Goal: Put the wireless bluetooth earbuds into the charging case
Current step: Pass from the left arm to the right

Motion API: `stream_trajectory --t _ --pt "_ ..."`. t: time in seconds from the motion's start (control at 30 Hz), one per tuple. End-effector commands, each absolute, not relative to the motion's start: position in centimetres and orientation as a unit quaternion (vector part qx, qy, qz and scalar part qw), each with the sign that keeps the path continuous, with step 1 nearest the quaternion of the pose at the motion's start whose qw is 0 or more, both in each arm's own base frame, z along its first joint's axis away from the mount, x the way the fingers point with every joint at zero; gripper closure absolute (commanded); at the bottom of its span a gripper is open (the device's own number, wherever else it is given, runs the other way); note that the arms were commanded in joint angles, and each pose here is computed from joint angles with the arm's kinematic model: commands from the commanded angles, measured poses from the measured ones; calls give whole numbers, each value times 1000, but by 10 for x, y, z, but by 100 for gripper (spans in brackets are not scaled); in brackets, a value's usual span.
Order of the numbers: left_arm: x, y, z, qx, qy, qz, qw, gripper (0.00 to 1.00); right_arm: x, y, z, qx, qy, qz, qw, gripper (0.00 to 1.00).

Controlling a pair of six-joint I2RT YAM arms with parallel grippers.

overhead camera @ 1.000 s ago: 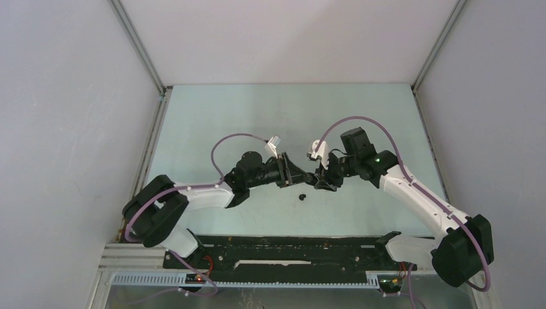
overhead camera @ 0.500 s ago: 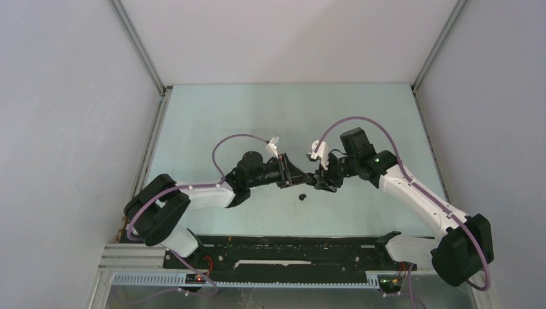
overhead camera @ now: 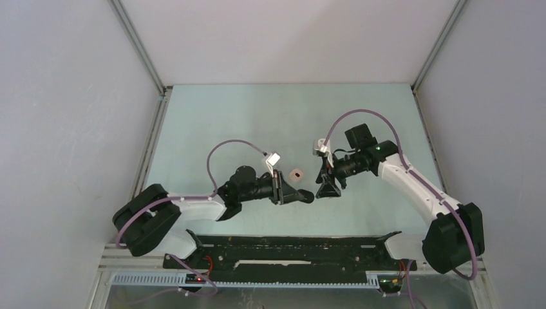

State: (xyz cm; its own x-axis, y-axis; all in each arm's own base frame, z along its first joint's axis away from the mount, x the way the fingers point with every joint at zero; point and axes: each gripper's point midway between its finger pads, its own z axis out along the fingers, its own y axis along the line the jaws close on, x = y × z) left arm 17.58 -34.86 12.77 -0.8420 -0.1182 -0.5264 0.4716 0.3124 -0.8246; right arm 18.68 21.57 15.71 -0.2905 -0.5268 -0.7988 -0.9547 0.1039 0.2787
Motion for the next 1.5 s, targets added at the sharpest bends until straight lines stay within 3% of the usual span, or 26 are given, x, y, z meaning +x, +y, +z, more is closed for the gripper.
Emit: stream_trajectory --t 0.0,0.13,0.37,0.83,1.07,1.23,1.33,1.47 --pt "156 -349 171 252 671 -578 390 85 168 221 173 -552 654 459 238 41" --pt "143 -350 175 314 642 -553 429 85 159 221 172 -562 641 474 219 47" --pt "136 -345 180 346 608 -535 474 86 146 224 173 -576 623 488 204 48" --pt "129 -352 191 354 572 -564 480 86 139 231 167 -584 622 492 175 55" --pt "133 -360 187 348 577 -569 472 86 144 231 169 -584 628 480 187 71" --pt "138 -361 177 351 595 -551 468 77 147 229 166 -590 632 466 189 82" --pt "138 -359 165 364 607 -531 466 68 148 227 168 -594 634 455 196 85" --pt "137 -360 147 387 630 -494 458 62 151 226 167 -599 637 442 201 86"
